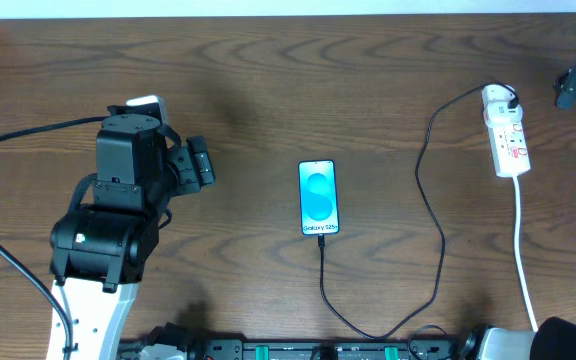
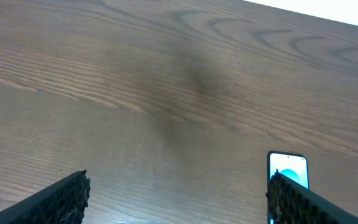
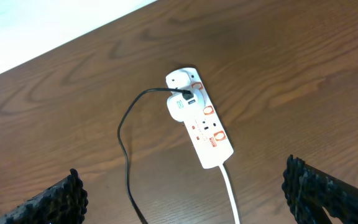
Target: Plug charger to phone and switch on socket
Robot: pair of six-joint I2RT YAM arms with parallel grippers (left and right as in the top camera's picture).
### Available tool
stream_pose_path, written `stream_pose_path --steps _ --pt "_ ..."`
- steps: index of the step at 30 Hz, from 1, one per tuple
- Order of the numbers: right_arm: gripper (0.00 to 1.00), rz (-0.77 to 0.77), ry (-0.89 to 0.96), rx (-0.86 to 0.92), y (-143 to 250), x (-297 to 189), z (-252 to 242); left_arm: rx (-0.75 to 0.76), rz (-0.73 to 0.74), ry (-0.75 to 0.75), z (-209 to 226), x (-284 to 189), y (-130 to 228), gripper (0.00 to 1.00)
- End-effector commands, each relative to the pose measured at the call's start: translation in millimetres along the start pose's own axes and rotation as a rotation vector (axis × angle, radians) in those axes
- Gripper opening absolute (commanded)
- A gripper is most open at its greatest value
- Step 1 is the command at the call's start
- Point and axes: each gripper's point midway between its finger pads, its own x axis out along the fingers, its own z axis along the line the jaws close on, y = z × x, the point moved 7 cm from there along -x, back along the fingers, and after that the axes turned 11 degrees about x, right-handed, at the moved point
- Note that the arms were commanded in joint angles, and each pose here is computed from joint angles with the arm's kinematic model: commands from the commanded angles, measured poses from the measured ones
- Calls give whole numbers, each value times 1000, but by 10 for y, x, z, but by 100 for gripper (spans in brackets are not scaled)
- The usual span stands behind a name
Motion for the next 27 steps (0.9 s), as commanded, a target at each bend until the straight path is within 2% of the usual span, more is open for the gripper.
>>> stream_pose_path --steps 1,15,21,27 --pt "99 -15 -10 7 -17 -56 33 14 -4 -13 17 -10 -19 91" --pt "99 -15 -10 7 -17 -56 33 17 -10 -9 17 -54 42 91" --pt "99 -15 -10 7 -17 -56 33 21 13 -11 54 -131 306 91" --pt "99 -15 -10 7 -17 -56 33 21 22 -11 97 -34 804 91"
